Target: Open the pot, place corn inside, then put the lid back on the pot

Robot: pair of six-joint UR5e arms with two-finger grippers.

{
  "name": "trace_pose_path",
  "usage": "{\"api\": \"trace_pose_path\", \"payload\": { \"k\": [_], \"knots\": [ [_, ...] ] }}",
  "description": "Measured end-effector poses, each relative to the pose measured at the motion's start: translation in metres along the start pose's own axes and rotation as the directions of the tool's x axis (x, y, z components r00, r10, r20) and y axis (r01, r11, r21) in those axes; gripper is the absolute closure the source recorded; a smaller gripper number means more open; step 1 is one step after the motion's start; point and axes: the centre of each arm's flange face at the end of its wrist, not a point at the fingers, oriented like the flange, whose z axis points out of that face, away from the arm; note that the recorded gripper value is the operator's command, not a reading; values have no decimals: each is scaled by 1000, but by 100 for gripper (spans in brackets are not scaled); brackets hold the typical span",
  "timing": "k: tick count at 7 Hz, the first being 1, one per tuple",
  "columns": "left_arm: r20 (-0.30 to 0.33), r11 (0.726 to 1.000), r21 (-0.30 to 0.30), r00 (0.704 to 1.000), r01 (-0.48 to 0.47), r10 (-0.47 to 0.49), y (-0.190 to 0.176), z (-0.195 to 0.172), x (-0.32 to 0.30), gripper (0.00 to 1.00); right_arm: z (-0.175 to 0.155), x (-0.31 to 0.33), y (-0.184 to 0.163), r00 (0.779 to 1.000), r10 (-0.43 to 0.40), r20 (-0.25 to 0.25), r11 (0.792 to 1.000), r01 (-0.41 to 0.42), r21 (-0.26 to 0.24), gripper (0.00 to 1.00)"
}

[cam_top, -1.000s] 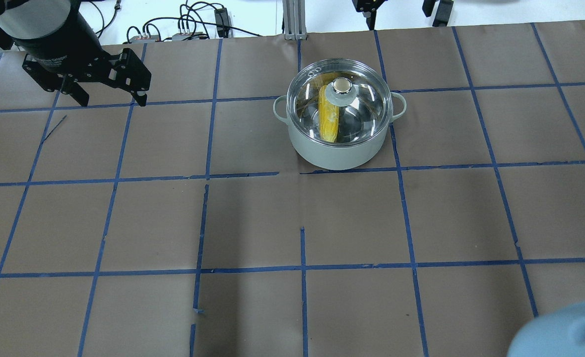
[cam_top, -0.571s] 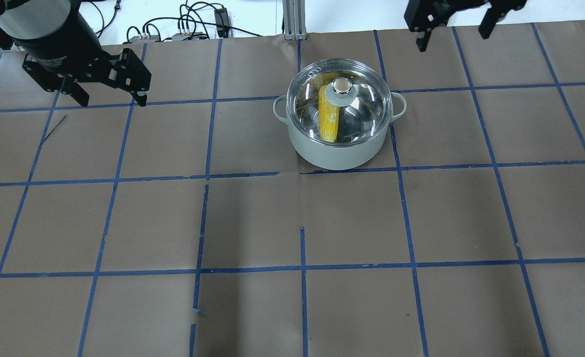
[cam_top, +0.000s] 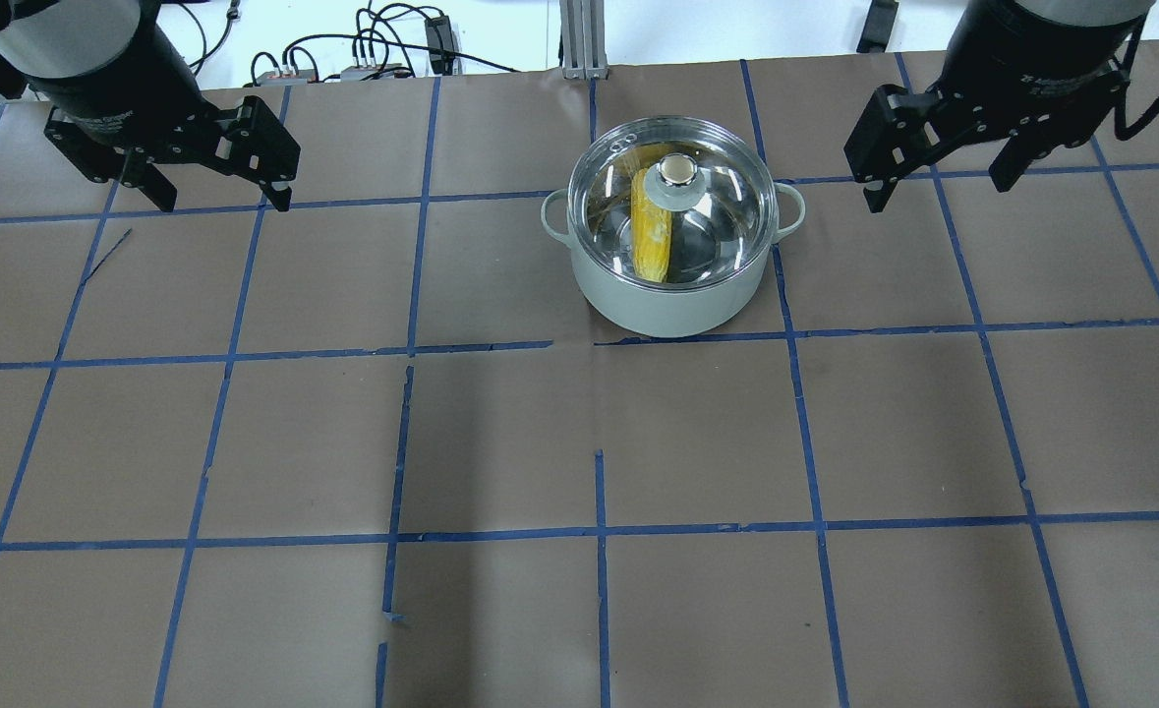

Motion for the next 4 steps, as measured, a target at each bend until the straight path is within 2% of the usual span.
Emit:
{"api": "trace_pose_path", "payload": {
  "k": [4],
  "knots": [
    [4, 1000, -3, 1000, 0, 0, 0, 0, 0, 0, 2, -1, 5, 1000, 6, -15, 999, -6, 33, 4]
  ]
}}
